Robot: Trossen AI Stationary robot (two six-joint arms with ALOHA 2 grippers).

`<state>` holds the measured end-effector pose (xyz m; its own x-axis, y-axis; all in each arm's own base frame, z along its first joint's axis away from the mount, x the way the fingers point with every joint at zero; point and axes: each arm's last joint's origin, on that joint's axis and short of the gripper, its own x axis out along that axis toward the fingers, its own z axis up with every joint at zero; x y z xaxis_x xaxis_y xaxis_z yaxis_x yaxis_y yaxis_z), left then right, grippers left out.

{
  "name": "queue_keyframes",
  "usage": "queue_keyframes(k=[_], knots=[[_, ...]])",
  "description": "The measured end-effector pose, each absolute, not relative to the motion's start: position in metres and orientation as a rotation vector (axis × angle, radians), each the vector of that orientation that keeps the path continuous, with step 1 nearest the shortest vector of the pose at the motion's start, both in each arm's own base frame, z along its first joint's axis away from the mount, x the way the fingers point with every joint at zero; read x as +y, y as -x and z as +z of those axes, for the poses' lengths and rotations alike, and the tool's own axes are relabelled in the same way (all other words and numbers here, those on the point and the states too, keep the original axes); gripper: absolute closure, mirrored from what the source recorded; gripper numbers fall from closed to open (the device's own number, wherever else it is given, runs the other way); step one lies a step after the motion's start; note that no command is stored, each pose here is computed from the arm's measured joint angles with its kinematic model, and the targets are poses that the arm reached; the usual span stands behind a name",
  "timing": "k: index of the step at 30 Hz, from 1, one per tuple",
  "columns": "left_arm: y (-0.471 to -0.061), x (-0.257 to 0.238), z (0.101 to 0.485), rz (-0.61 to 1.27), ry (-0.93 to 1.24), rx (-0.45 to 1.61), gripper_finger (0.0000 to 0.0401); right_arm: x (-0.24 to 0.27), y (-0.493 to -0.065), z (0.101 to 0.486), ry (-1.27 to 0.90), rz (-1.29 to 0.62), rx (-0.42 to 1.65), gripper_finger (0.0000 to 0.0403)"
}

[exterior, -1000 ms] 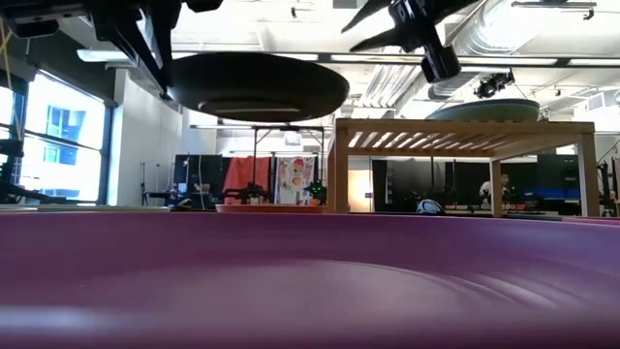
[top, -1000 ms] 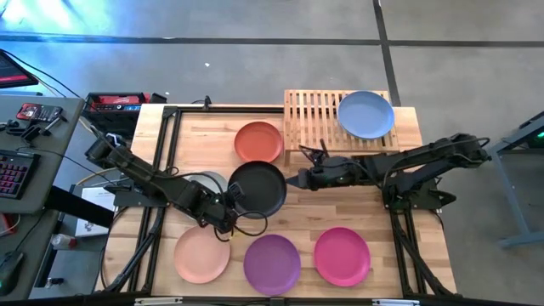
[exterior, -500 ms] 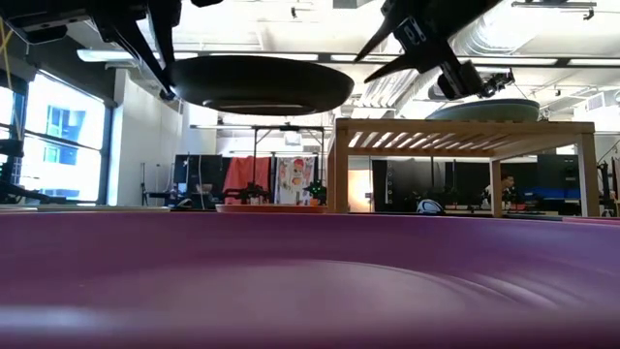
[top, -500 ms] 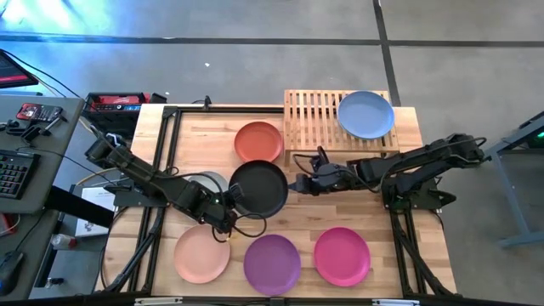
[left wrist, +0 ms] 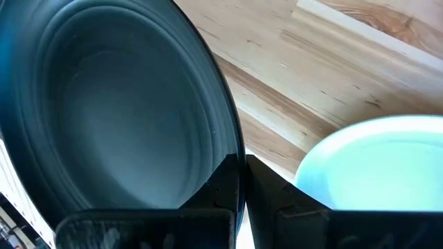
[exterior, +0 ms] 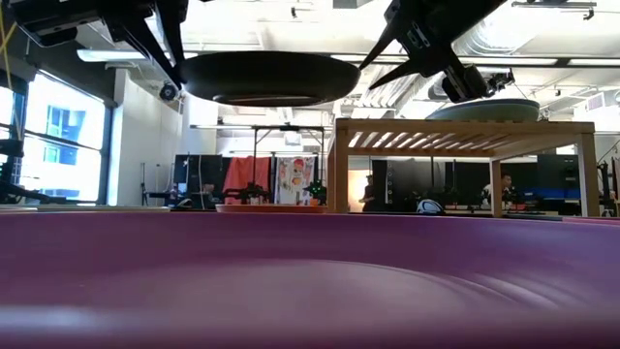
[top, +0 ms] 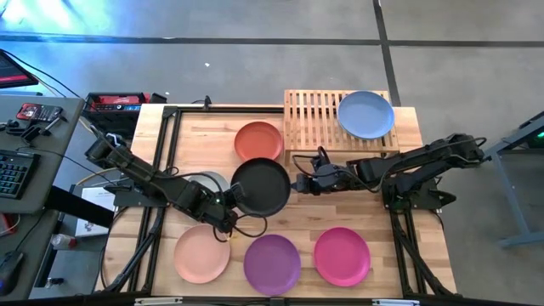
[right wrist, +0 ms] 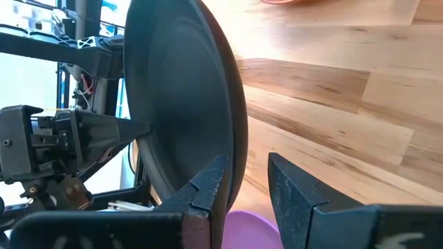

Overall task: Place and stack plates onto a shelf
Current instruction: Stack the black plate on top of the blue plate on the shelf

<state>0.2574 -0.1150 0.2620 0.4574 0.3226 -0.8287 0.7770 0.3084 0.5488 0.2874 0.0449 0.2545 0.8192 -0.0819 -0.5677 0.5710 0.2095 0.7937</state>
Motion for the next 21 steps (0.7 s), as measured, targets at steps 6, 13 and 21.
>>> queue_keyframes(k=[6,13,21], knots=[[-0.262,-0.117,0.264,-0.399,-1.285,1.067,0.0400,0.045,-0.287,0.255,-1.292,-0.476,0.453,0.0315],[-0.264,-0.116,0.264,-0.393,-1.286,1.048,0.0400,0.045,-0.287,0.255,-1.303,-0.480,0.448,0.0319],[-0.270,-0.112,0.266,-0.359,-1.282,1.024,0.0400,0.045,-0.287,0.255,-1.307,-0.482,0.446,0.0359]])
